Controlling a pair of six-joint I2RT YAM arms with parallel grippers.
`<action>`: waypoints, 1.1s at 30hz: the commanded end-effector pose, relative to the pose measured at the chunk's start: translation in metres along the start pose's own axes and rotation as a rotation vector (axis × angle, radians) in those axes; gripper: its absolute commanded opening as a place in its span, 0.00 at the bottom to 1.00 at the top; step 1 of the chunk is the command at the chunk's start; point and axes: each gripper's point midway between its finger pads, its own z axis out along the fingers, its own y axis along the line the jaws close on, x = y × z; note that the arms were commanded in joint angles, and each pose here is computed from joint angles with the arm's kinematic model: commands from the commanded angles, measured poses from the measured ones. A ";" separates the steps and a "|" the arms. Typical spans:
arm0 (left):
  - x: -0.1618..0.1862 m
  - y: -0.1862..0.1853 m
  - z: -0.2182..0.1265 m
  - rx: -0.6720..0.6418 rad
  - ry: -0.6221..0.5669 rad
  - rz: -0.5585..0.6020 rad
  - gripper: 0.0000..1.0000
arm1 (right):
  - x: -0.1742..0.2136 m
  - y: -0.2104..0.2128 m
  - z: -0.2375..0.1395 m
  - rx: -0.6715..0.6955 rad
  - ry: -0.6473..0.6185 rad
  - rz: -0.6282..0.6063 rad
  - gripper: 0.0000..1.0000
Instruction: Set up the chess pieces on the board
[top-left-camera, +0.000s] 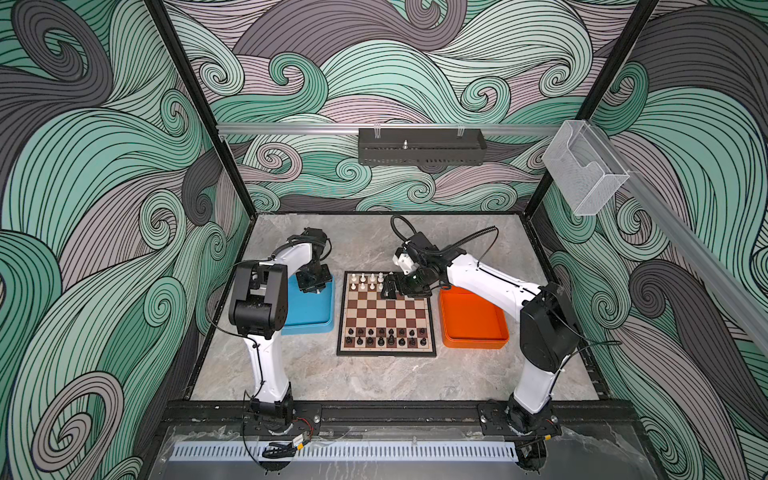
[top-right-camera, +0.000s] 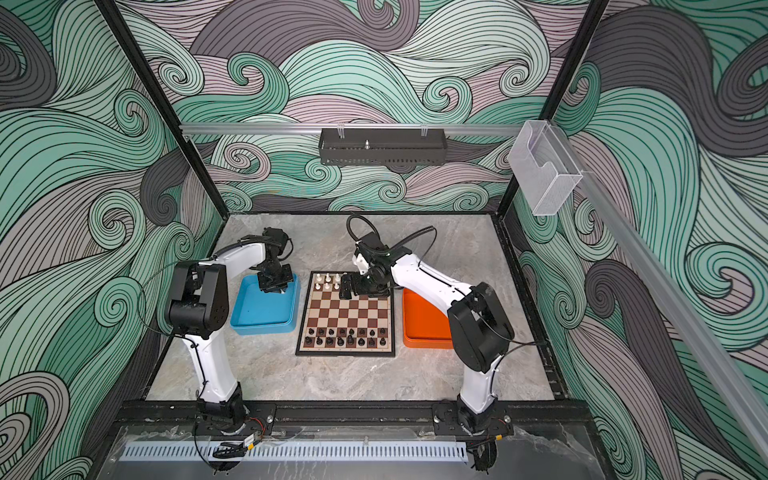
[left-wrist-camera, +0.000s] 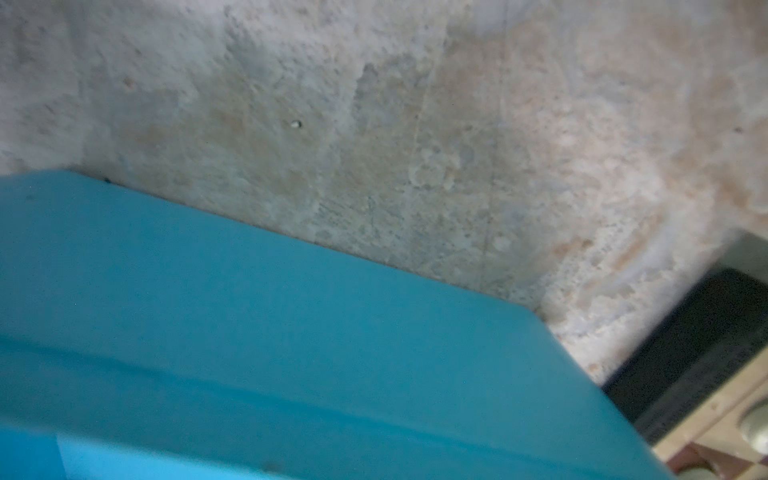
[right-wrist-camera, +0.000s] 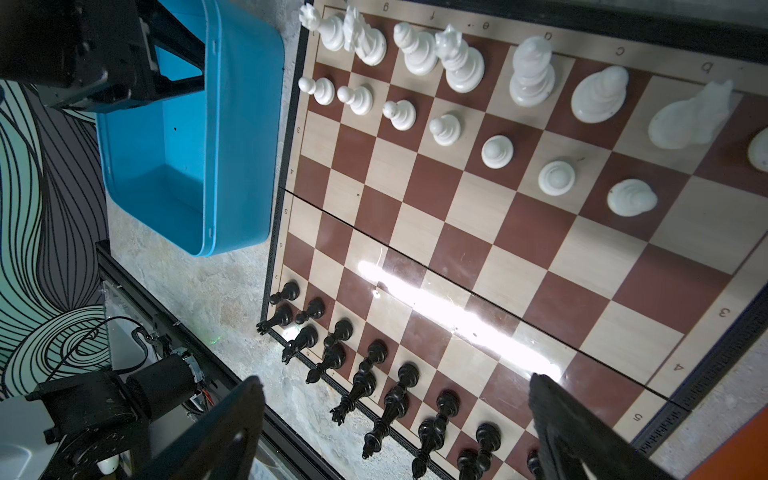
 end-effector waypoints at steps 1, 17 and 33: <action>-0.009 -0.005 -0.012 0.007 -0.032 0.009 0.13 | -0.001 0.003 -0.010 -0.013 -0.023 -0.014 0.99; 0.012 -0.016 -0.094 -0.049 -0.157 0.216 0.13 | -0.013 -0.020 -0.037 -0.003 -0.086 0.023 0.99; 0.078 -0.230 -0.136 0.182 -0.234 0.625 0.13 | 0.001 -0.121 -0.111 0.114 -0.214 0.224 0.99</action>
